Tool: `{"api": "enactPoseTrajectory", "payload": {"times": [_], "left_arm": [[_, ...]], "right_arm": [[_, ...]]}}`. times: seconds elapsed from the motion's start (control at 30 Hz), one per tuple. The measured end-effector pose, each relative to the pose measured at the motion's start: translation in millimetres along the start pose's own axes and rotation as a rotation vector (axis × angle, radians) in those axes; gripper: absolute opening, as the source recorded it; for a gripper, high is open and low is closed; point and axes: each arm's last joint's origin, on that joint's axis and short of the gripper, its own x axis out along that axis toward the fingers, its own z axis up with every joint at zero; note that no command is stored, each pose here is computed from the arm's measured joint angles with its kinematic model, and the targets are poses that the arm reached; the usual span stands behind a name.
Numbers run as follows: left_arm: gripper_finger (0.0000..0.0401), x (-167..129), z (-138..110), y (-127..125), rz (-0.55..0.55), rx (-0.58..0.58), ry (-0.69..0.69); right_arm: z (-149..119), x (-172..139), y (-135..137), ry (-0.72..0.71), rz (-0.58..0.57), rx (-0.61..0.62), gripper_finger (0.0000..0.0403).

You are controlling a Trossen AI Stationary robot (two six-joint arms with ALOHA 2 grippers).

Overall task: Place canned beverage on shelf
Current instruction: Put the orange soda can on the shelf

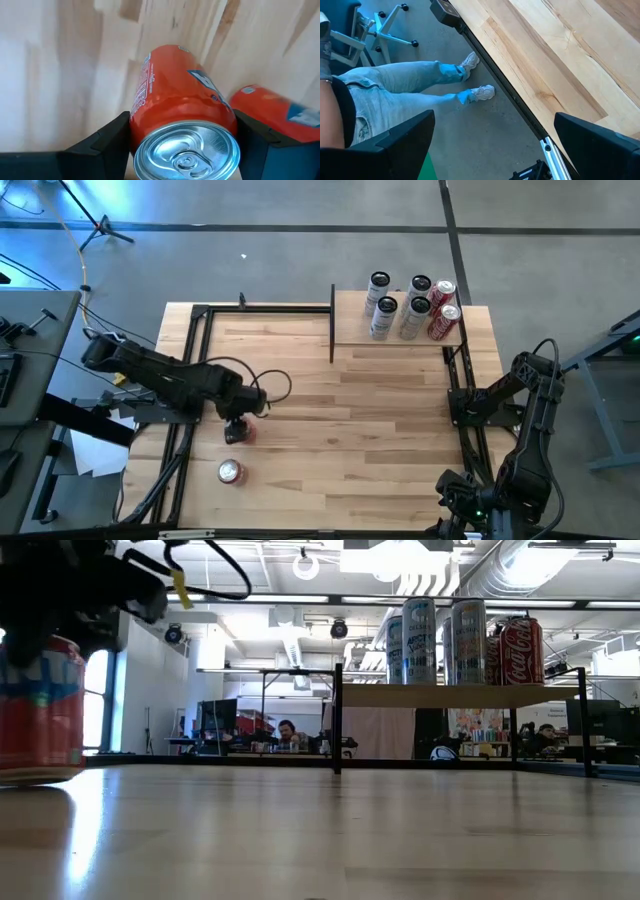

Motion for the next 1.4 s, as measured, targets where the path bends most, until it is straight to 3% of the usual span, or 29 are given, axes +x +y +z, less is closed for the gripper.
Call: {"api": "enactPoseTrajectory", "payload": {"times": [0.23,0.4,1.03,1.4], "left_arm": [[0.0242,-2.7,8.8,17.3,0.063,0.288,-0.031],[0.0242,-3.9,12.0,29.4,0.077,0.398,-0.016],[0.0261,-6.4,4.7,57.7,0.093,0.304,0.151],[0.0290,-5.2,5.9,58.9,0.085,0.223,0.155]], "right_arm": [[0.1,0.0,0.0,0.000,0.000,0.000,0.0399],[0.0,0.0,0.0,0.000,0.000,0.000,0.0399],[0.1,0.0,0.1,0.000,0.000,0.000,0.0399],[0.0,0.0,0.0,0.000,0.000,0.000,0.0399]]}}
